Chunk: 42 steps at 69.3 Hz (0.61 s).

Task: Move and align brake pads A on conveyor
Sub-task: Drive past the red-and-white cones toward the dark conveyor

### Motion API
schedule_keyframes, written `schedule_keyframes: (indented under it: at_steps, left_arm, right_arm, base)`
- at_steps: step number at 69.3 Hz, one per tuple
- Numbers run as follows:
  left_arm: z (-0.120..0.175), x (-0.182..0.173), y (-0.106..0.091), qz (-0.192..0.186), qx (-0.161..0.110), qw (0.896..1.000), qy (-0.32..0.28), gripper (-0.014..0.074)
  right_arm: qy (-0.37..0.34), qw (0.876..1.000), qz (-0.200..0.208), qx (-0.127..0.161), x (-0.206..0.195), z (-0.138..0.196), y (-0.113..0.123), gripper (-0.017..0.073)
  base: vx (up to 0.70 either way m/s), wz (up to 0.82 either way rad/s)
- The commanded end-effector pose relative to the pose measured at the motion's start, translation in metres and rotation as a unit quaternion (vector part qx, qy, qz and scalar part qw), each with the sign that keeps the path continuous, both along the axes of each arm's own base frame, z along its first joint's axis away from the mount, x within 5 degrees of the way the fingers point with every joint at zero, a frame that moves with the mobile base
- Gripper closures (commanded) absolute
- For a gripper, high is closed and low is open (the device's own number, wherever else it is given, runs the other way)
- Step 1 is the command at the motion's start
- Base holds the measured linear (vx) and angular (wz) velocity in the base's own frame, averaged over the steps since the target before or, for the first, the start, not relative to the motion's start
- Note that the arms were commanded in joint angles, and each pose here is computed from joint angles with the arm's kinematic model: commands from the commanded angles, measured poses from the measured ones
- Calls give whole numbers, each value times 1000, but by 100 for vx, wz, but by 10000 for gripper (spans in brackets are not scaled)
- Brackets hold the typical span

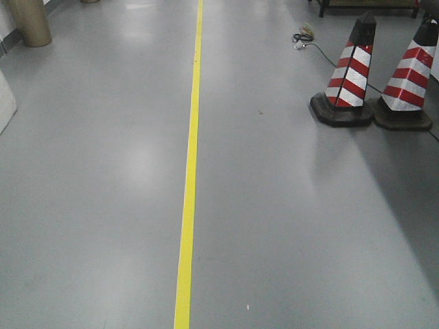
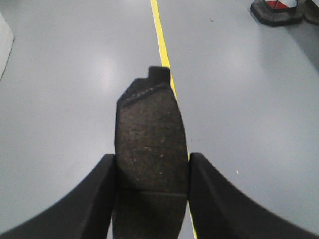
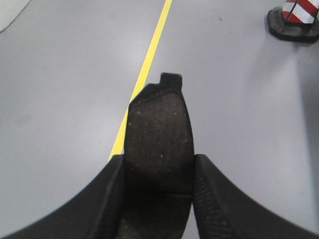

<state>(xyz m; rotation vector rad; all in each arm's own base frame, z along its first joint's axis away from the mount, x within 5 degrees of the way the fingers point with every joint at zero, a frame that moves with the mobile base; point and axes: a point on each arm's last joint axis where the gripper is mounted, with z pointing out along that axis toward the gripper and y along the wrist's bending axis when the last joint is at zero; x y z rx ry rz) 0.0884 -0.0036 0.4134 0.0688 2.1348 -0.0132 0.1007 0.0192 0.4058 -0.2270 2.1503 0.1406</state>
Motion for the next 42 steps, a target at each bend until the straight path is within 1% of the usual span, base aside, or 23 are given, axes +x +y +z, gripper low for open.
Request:
schedule_keyframes:
  at_steps: [1,42]
  left_arm:
    - [14,2,-1,-1,-6,999,-52,600]
    - [14,3,-1,-1,-6,999,-51,600]
  right_arm:
    - [-55,998,-3,5,3,15,0,566]
    - [-56,998,-3,5,3,15,0,566]
  base:
    - [76,-3]
    - [75,-6]
